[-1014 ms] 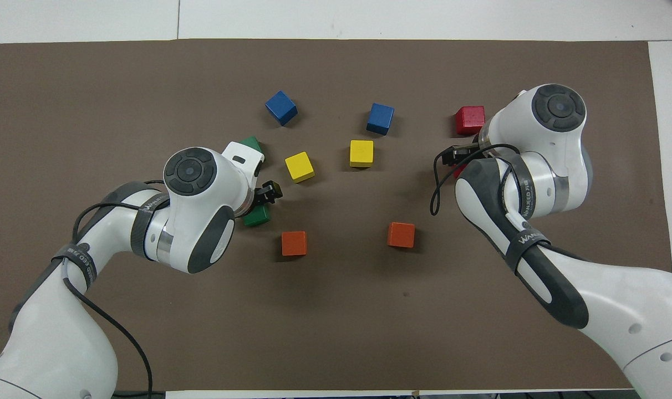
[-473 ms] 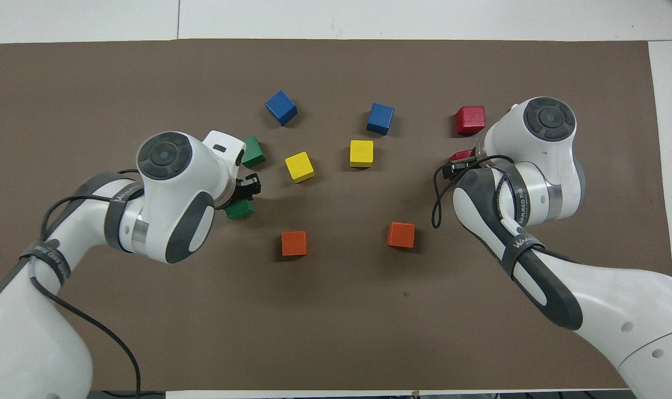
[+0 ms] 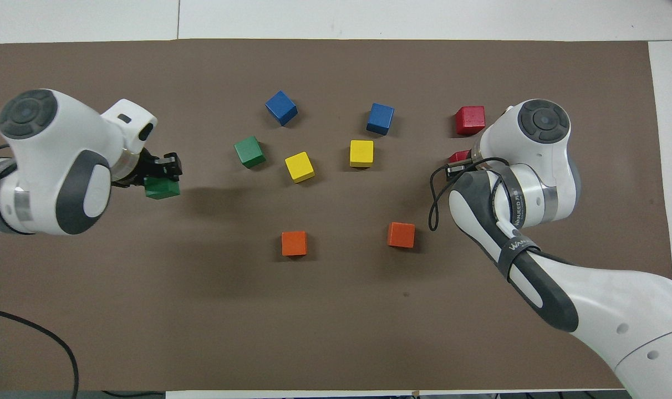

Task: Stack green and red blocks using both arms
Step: 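Grasp and lift the green cube with the left gripper while the right gripper grips red, then set the green cube down with the left gripper while the right gripper places red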

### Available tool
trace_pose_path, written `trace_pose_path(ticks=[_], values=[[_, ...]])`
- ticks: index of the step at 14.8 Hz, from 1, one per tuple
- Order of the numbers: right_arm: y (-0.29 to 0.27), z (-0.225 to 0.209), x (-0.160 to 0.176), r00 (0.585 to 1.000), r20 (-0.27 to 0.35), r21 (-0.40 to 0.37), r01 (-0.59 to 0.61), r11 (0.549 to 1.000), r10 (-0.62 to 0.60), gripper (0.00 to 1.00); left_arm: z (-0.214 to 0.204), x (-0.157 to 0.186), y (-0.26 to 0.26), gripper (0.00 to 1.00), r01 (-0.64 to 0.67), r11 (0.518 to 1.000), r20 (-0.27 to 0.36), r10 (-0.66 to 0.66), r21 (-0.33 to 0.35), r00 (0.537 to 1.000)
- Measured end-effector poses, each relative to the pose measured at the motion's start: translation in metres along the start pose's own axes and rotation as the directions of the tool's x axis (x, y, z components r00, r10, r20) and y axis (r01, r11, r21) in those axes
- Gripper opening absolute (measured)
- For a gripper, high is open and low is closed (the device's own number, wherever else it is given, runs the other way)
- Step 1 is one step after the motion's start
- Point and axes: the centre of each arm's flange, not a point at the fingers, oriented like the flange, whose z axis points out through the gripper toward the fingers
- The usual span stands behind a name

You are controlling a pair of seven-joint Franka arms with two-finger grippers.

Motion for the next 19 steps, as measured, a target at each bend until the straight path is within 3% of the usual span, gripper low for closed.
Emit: trace_pose_path(ticks=[4,7,10,16,19], values=[[0.023,-0.023,0.004,0.999,0.008,-0.004,-0.035,0.999,0.035,0.54,0.036,0.011,-0.008,0.56,-0.034,0.999,-0.013,0.034,-0.001,0.999],[0.083,-0.046,0.007,0.998,-0.038,-0.002,-0.055,0.999,0.055,0.54,0.042,0.017,-0.022,0.56,-0.051,0.999,-0.03,0.052,0.006,0.998],[0.13,-0.035,0.005,0.994,-0.074,-0.006,-0.076,0.997,0.075,0.54,0.048,0.017,-0.023,0.56,-0.055,0.998,-0.025,0.055,0.007,0.998],[0.139,0.002,0.01,0.99,-0.109,-0.01,-0.091,0.996,0.089,0.54,0.055,0.02,-0.036,0.56,-0.065,0.998,-0.034,0.066,0.007,0.997],[0.145,0.003,0.011,0.988,-0.121,-0.011,-0.101,0.995,0.099,0.55,0.057,0.02,-0.035,0.82,-0.067,0.998,-0.045,0.067,0.007,0.997]])
